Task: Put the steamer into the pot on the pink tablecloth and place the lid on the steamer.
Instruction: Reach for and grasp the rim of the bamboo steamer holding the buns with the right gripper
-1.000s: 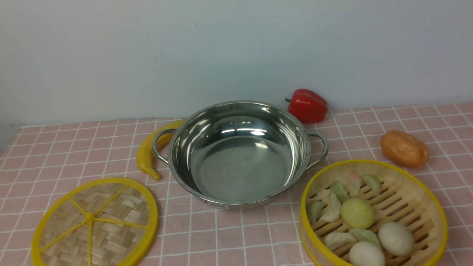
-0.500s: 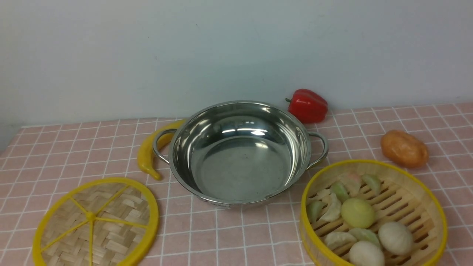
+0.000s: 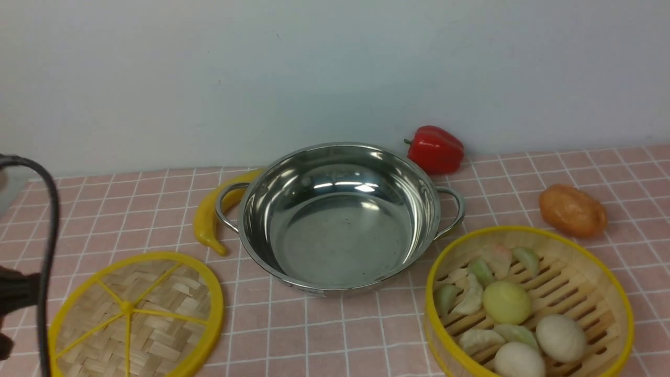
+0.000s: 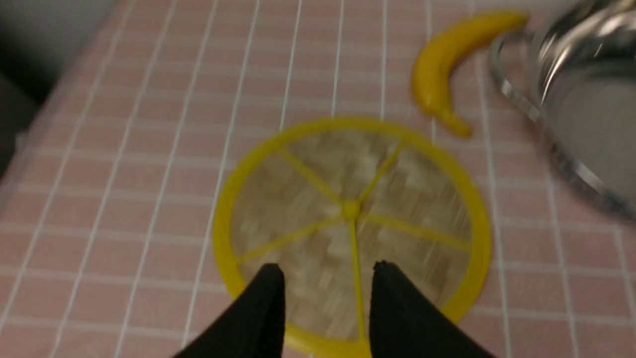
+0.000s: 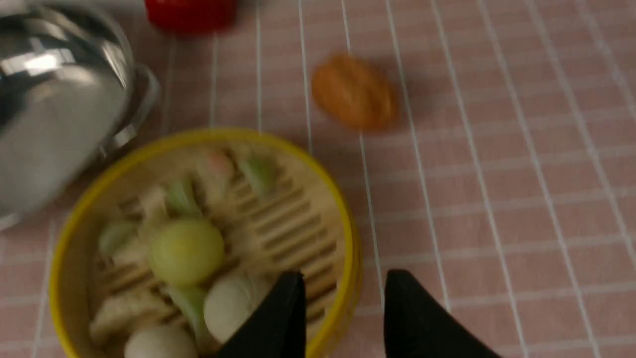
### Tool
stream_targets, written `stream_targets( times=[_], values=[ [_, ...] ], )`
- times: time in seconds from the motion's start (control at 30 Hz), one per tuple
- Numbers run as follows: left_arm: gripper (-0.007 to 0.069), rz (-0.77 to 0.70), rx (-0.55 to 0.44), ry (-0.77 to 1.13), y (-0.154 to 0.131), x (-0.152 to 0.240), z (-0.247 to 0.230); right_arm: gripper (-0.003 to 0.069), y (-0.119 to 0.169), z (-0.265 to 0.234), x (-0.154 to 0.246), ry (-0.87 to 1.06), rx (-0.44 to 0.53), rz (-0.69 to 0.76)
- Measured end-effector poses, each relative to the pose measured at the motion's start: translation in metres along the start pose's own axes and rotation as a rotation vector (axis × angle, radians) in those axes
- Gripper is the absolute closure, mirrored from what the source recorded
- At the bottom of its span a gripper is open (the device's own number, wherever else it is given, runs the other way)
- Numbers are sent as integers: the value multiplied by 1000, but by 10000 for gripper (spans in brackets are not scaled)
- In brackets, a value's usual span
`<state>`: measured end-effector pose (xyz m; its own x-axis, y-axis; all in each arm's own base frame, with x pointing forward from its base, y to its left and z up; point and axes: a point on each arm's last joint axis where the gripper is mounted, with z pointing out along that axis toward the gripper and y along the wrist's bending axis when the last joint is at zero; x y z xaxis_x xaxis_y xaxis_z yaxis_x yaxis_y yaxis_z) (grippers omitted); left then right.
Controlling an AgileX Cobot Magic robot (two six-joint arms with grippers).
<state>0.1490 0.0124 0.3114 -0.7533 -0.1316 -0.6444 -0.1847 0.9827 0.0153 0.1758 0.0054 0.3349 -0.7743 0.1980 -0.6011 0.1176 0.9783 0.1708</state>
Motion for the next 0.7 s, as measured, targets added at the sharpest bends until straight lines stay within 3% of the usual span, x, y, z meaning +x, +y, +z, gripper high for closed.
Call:
stream_targets(
  times=[0.13, 0.37, 0.7],
  values=[
    [384, 27, -32, 206, -4, 1, 35, 414, -3, 54, -4, 219, 42, 9],
    [384, 45, -50, 345, -8, 1, 68, 414, -4, 112, -6, 347, 41, -7],
    [384, 44, -36, 329, -11, -2, 79, 414, -3, 163, -5, 369, -12, -33]
  ],
)
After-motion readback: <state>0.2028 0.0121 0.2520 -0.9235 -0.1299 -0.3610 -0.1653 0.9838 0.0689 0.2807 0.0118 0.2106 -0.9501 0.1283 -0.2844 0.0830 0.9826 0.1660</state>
